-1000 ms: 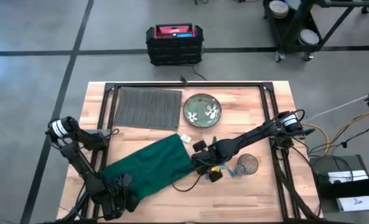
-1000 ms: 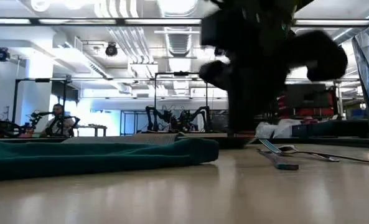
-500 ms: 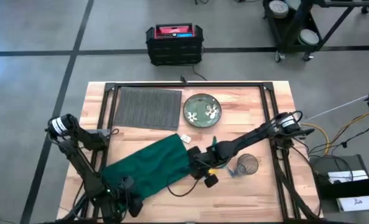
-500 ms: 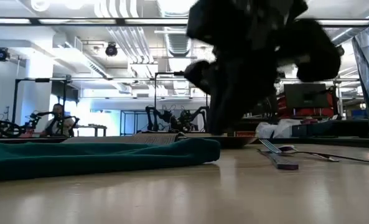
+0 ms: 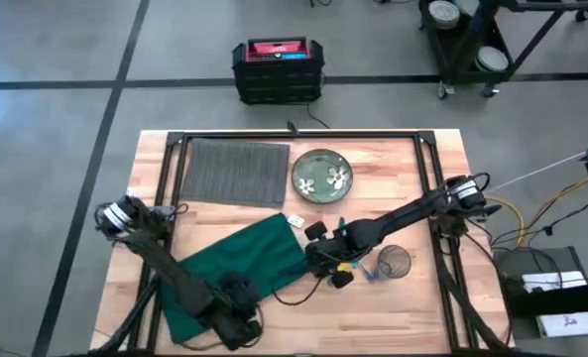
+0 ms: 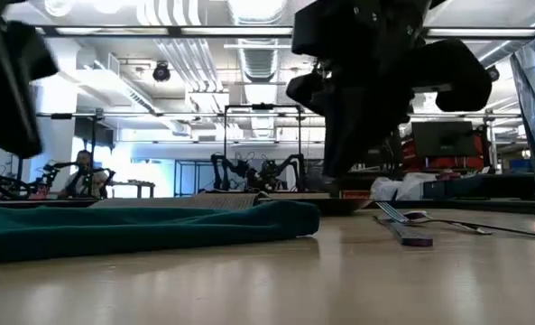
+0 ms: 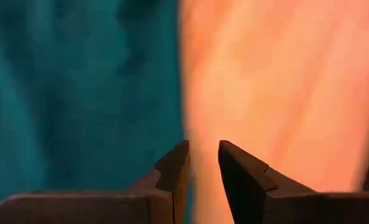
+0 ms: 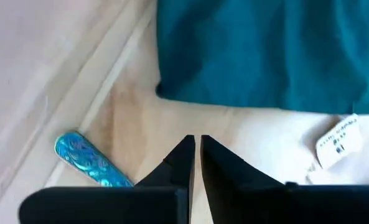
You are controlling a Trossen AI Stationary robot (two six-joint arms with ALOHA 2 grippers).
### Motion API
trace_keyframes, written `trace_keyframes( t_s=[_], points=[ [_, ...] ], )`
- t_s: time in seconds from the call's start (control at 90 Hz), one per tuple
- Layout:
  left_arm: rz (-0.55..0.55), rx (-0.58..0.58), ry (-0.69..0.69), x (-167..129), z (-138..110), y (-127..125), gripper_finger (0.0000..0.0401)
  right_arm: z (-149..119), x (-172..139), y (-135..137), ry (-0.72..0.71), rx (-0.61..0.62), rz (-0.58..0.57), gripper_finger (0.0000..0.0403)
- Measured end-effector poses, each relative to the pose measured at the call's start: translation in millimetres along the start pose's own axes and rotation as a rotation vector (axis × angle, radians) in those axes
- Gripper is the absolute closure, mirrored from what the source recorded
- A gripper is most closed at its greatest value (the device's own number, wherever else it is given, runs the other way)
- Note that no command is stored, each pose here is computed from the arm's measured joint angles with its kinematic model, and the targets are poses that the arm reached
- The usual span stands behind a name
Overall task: Set table place
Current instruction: Fold the green napkin
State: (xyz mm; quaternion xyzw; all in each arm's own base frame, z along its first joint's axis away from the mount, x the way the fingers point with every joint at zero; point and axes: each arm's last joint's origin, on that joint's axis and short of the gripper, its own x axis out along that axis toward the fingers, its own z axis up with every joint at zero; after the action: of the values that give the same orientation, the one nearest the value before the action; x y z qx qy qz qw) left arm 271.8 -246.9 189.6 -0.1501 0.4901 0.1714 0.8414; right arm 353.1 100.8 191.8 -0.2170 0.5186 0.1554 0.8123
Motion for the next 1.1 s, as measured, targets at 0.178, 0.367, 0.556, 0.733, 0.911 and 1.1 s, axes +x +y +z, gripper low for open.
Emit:
trace_keyframes(
  t_s=[0.178,0.367,0.556,0.733,0.911,1.1],
  points=[
    [0.033,0.069,0.062,19.7,13.9,-8.6,0.0304,-7.9,1.1,-0.4,0.030,0.001,-0.040,0.0389],
    [0.037,0.075,0.147,30.8,15.5,-7.1,0.0229,-19.8,9.3,2.3,0.069,0.004,-0.037,0.0389],
    [0.116,0.054,0.150,49.3,6.2,0.7,0.0203,-29.4,16.2,5.4,0.093,0.005,-0.030,0.0389],
    [0.131,0.043,0.144,57.7,3.2,5.0,0.0268,-31.7,19.3,6.8,0.081,0.027,-0.019,0.0389],
    [0.136,0.026,0.141,55.5,5.6,4.3,0.0388,-27.6,11.2,9.6,0.037,0.042,-0.005,0.0389],
    [0.080,-0.032,0.099,31.3,21.9,2.3,0.0399,-23.6,-2.7,7.7,-0.020,0.161,-0.014,0.0389]
  ],
)
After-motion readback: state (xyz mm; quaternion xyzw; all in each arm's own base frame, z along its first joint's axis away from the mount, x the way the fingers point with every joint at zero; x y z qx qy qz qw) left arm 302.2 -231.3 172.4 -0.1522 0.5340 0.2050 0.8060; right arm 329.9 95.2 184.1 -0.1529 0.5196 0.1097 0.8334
